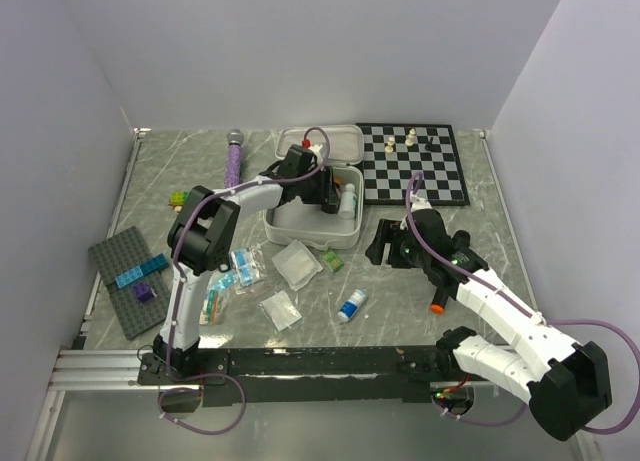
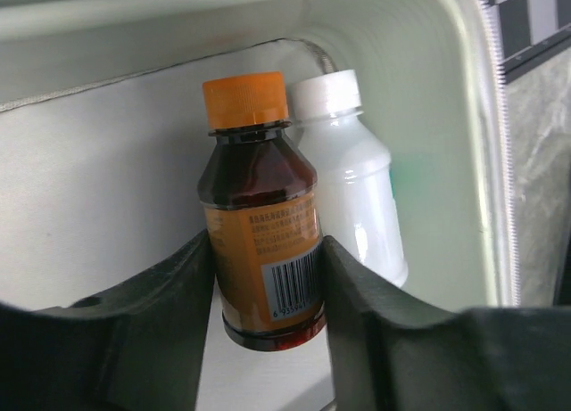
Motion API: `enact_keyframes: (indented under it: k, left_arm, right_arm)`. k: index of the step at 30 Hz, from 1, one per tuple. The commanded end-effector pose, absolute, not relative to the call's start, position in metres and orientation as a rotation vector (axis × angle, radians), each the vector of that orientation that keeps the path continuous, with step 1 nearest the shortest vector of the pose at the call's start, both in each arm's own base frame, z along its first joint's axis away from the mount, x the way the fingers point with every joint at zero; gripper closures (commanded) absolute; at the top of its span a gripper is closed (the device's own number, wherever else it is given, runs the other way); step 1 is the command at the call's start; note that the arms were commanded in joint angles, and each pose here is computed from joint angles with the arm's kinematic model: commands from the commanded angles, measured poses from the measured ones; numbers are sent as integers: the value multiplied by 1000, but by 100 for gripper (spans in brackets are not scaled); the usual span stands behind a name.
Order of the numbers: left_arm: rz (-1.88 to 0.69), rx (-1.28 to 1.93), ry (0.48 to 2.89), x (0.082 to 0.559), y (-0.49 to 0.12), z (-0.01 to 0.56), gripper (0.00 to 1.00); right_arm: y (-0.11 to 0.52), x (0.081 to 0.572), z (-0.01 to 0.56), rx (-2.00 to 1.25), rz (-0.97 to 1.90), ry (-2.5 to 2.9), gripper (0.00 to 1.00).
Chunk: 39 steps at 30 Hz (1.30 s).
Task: Organize the medicine kit
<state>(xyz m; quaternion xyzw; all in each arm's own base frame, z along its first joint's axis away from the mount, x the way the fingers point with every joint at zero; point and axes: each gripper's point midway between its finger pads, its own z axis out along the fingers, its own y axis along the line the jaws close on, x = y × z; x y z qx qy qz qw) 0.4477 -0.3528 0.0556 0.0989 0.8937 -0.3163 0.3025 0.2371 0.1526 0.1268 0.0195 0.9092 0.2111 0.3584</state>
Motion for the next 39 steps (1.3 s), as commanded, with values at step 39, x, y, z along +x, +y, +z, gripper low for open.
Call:
enact_keyframes:
  k: [39]
  left_arm:
    - [-804, 860, 2252, 134, -376, 120, 25]
  right_arm:
    - [132, 208, 115, 118, 547, 2319, 19]
